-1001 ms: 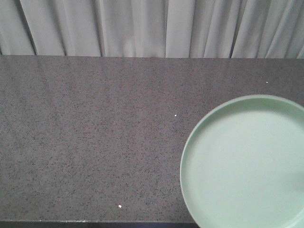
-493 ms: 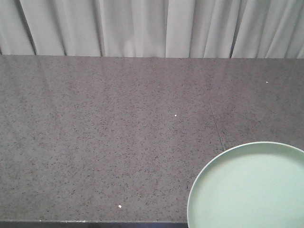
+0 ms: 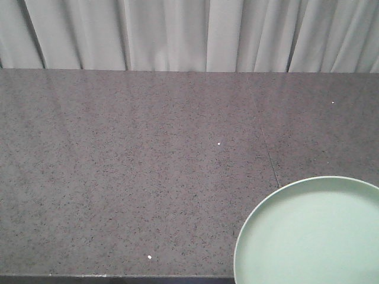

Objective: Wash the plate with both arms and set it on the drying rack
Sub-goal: 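Hold the plate in the right gripper while the base turns away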

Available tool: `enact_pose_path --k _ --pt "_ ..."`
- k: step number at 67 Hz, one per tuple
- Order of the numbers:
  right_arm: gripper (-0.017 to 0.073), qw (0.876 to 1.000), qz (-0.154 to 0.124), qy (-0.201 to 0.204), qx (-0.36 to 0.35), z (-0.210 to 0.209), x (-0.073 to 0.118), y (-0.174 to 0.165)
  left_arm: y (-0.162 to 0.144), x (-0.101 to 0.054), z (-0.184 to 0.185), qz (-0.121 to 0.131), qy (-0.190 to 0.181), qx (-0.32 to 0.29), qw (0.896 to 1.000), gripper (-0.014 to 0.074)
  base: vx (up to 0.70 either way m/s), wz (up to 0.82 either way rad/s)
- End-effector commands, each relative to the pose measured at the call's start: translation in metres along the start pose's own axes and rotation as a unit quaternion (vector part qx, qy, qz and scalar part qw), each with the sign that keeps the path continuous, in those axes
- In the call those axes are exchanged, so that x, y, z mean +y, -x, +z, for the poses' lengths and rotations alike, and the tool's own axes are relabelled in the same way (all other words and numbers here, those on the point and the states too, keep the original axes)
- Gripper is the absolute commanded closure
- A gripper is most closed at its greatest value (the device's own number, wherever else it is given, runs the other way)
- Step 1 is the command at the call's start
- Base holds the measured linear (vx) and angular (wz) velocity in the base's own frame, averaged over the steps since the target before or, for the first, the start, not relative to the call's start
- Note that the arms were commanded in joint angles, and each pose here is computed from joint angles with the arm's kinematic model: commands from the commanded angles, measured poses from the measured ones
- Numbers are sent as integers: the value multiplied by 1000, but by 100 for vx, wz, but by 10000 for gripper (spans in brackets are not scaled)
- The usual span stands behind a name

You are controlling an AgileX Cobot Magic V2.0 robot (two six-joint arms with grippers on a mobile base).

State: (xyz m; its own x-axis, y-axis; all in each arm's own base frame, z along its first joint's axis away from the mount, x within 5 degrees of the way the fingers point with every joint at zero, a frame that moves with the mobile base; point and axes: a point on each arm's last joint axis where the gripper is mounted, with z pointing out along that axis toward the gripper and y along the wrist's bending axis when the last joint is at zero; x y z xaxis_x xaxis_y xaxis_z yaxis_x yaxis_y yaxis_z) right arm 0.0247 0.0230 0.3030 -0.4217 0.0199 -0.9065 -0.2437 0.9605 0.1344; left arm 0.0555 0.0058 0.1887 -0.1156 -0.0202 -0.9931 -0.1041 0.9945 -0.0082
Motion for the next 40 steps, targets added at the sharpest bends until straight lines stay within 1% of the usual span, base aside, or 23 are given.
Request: enact_pose_path --k 1,40 --pt "561 999 5 -3 -42 -3 1 13 14 0 -3 -5 -2 -54 999 601 0 0" --pt "561 999 5 -3 -42 -3 1 13 14 0 -3 -5 -2 -54 999 601 0 0"
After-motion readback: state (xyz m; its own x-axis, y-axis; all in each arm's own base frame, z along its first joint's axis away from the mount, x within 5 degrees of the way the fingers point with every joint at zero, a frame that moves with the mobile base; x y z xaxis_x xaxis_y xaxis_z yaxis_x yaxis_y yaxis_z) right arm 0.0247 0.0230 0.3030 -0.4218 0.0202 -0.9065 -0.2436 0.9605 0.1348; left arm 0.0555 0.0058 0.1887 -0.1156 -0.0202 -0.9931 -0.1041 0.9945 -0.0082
